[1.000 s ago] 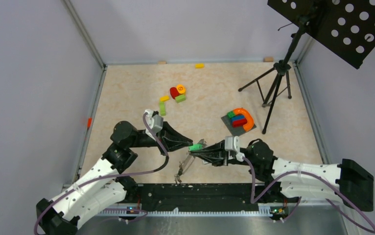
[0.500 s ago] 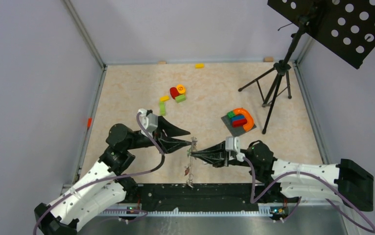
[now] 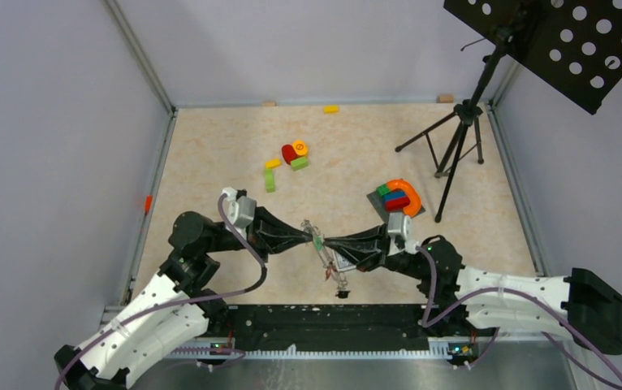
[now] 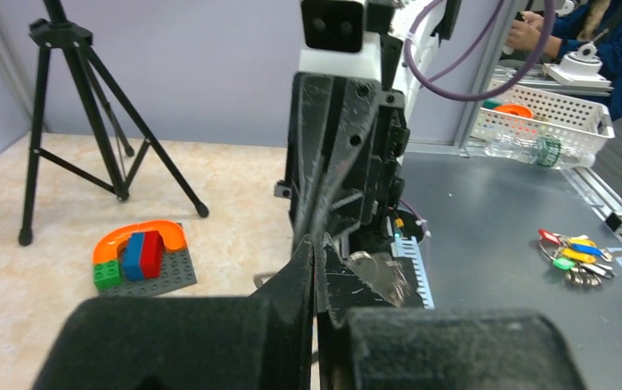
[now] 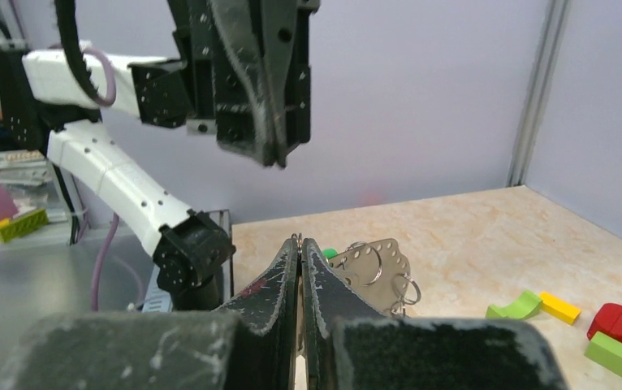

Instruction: Remove the keys from the keyring

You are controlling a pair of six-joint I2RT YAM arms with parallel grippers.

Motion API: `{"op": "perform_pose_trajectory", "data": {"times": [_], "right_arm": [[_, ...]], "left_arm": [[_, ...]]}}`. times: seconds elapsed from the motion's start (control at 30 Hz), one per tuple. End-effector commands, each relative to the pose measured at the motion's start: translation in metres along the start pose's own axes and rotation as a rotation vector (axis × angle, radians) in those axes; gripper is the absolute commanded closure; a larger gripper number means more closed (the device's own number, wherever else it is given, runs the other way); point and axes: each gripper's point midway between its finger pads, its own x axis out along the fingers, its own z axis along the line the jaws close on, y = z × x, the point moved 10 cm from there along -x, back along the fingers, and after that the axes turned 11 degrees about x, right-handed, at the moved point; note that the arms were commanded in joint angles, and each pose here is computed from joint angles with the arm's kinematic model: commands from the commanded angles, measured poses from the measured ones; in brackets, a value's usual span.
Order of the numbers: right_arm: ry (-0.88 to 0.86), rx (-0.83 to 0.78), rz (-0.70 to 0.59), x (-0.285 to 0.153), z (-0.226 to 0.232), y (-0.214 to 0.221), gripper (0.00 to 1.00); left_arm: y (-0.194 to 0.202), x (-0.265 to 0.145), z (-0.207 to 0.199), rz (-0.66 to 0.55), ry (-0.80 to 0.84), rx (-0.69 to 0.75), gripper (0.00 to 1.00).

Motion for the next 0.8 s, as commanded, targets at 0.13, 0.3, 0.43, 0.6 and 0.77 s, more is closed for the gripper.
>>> {"op": "perform_pose_trajectory", "data": {"times": [0.13,0.3,0.43,0.6,0.77], "right_arm": [[0.048,0.09,-0.235,0.005,0.006,-0.035,1.0],[0.056,0.101,-0.25,0.007,0.005,-0.036,1.0],[0.053,0.112,-0.266,0.01,0.006,-0.039,1.0],[0.05,0.115,-0.277,0.012,0.006,-0.04,1.0],[0.031,0.117,-0.271,0.013,0.007,-0.04,1.0]], "left_arm": [[0.012,0.003,-0.006,-0.004,0.115,-0.044,1.0],[0.015,0.005,-0.009,-0.001,0.137,-0.053,1.0],[0.019,0.008,-0.01,0.002,0.151,-0.072,1.0],[0.025,0.015,-0.014,0.004,0.175,-0.092,1.0],[0.032,0.025,-0.017,0.021,0.171,-0.097,1.0]]}}
